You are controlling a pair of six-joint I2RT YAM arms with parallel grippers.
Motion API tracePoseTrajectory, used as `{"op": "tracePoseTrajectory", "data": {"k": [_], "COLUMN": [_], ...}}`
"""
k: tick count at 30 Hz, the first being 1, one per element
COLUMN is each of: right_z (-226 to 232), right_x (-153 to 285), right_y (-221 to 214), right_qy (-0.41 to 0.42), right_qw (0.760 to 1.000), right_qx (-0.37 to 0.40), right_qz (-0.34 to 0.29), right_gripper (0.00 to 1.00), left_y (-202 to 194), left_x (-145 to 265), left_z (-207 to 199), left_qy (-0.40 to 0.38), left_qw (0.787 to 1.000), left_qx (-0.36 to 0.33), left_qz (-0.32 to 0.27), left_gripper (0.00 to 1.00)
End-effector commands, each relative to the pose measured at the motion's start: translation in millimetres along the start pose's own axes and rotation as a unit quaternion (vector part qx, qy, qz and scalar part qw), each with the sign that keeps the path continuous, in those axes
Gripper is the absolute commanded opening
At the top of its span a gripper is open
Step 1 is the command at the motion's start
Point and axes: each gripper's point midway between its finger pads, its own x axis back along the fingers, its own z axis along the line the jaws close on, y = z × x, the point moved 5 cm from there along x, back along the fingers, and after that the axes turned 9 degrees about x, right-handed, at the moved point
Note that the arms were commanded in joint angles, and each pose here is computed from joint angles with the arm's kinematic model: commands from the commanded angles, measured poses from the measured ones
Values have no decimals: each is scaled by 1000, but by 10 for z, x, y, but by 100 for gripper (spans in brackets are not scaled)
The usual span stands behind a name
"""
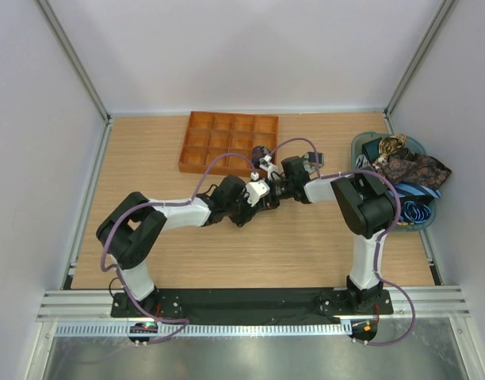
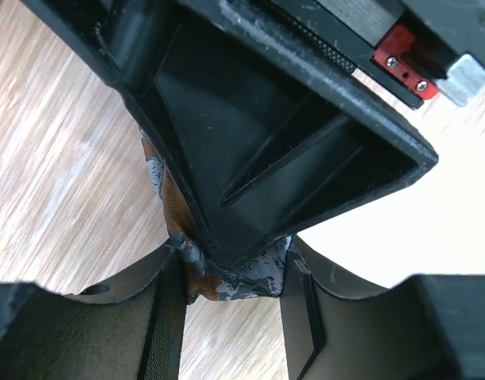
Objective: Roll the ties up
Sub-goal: Roll the tie
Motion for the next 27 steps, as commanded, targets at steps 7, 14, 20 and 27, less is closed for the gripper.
{"op": "tracePoseTrajectory", "data": {"k": [7,14,20,27], "right_z": [-24,-51,-71,-98], "right_x": [170,153,231,230], "right_y": [-315,-295,-375,-382], "right_qy": [-72,-76,-109,-120], "right_qw": [997,997,993,992], "right_qx": [-13,-13,-9,-12], "right_qz": [16,25,33,38], "right_gripper": [30,45,60,37], "left_y": [-189,-222,-263,-211], "left_x": [95,81,20,32], "left_z": [-265,-184,-131,-85], "left_qy": [-19,18,39,60], "left_qw": [998,997,995,995], "left_qx": [-4,13,18,21], "left_qz": [60,78,87,83], "left_gripper": [36,35,34,35]}}
